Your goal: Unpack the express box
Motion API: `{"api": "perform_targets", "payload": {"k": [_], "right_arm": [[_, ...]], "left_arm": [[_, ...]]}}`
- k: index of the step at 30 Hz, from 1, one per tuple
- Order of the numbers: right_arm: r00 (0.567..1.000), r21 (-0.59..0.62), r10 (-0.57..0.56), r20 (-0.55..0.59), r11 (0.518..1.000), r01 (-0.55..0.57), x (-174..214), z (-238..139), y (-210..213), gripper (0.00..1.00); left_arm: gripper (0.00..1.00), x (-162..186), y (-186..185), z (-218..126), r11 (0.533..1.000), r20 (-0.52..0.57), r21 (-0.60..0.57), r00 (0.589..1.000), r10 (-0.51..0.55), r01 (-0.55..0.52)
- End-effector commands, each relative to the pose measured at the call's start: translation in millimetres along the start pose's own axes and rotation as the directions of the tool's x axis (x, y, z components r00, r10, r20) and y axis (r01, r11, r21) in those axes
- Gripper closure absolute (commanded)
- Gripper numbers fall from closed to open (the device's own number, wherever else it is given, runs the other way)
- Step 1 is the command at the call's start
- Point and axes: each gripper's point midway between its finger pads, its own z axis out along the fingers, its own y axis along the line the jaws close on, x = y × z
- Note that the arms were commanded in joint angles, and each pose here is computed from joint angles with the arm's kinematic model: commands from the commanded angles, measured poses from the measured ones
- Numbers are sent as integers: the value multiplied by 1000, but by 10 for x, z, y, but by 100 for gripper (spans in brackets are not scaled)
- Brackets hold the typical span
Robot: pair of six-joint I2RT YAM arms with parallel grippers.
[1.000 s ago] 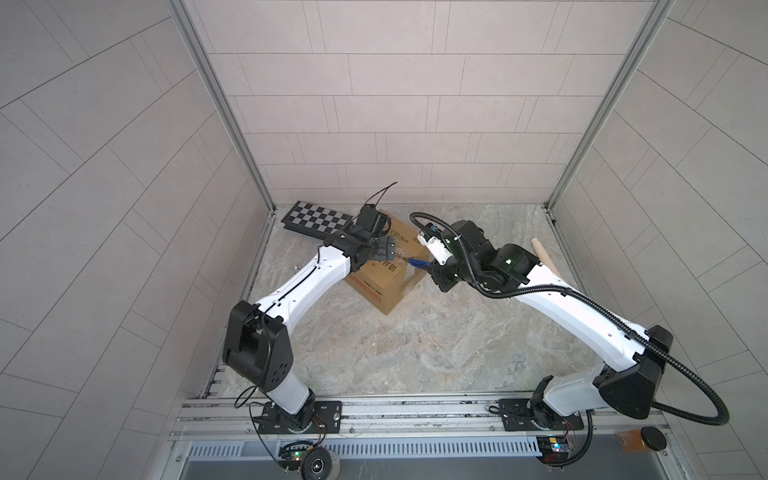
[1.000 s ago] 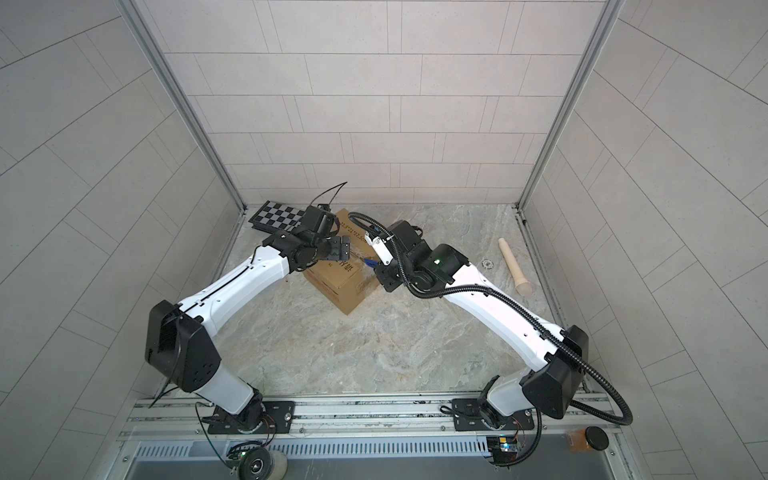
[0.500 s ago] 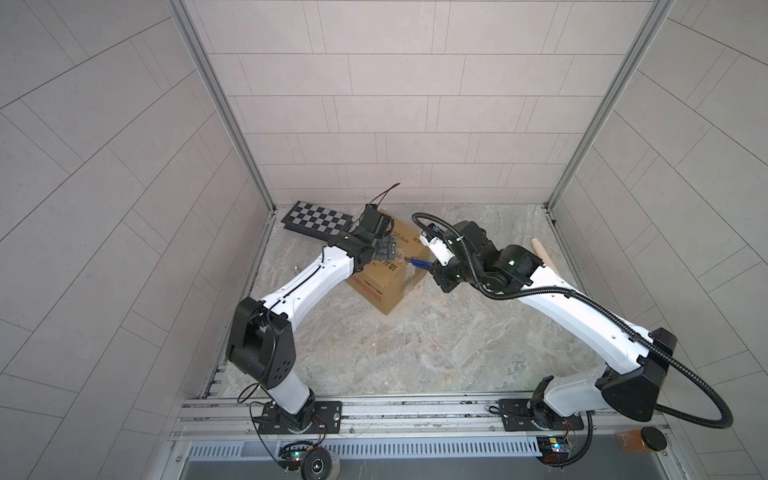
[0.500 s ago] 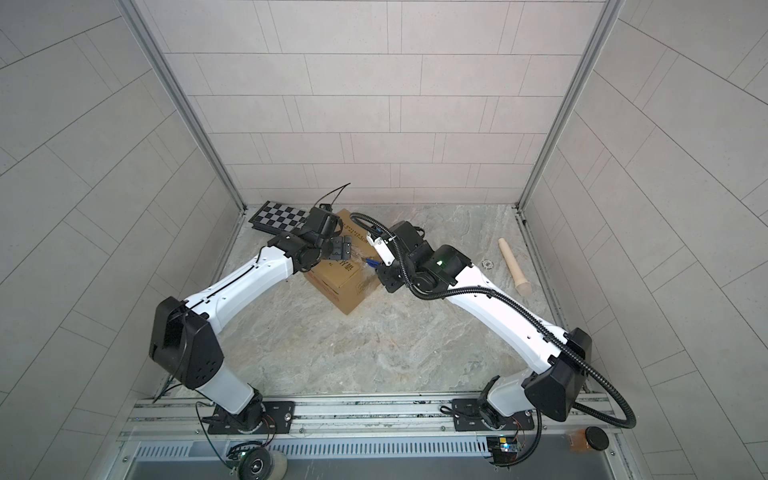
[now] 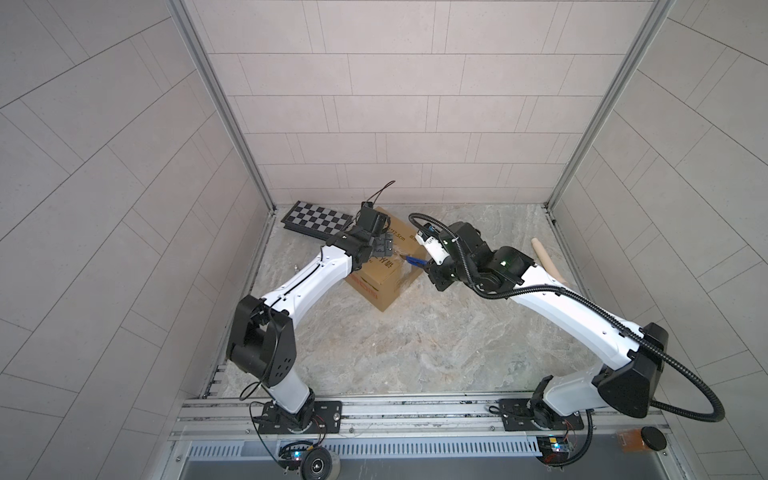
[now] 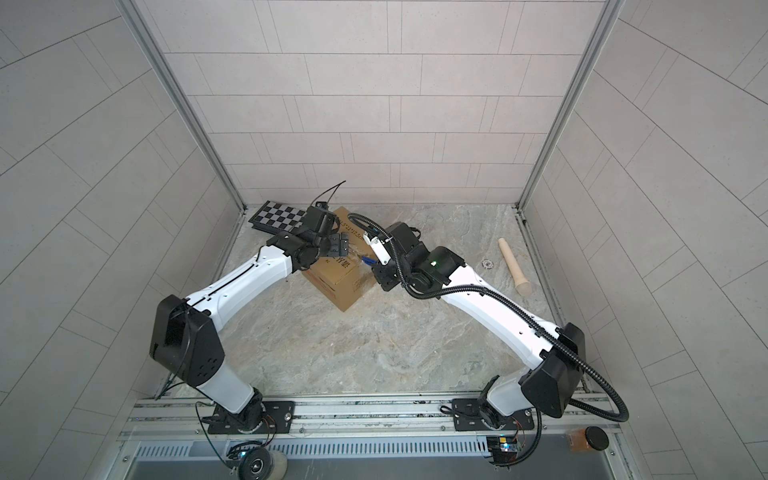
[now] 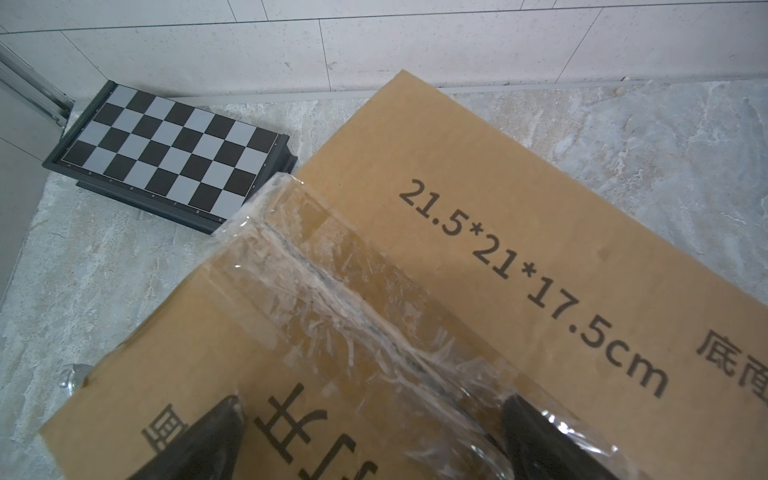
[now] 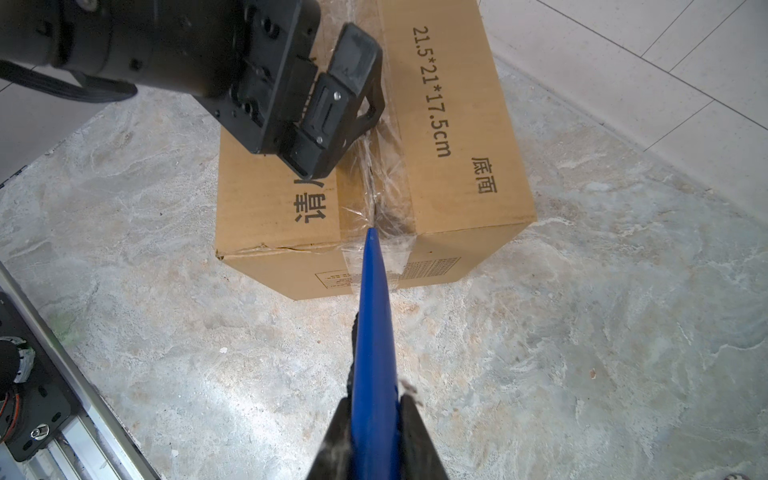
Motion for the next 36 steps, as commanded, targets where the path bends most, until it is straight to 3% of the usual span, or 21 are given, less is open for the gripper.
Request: {"api": "perform_targets", "payload": {"k": [1, 6, 16, 24, 30, 36], "right_arm": [[994, -47, -30, -107, 999, 25, 296, 30, 105, 100], [996, -57, -29, -83, 998, 24, 225, -94, 121, 100], [997, -54, -41, -68, 998, 37, 34, 243, 199, 100], [987, -46, -104, -126, 994, 99, 52, 156, 165, 100], [977, -63, -136, -167, 990, 127, 30, 71, 181, 100], [967, -46, -158, -198, 987, 152, 9, 12, 144, 100]], "left_arm": [[0, 547, 2, 232, 999, -175, -5, 984, 31, -33], [0, 545, -23, 224, 1000, -172, 9, 985, 22, -21], [0, 485, -147, 149, 996, -149, 91, 989, -3, 16], [0, 2, 141, -67, 964, -62, 195, 983, -171, 180], [0, -309, 580, -59, 971, -10, 129, 980, -200, 199], [0, -419, 828, 182, 995, -1, -6, 995, -98, 97]]}}
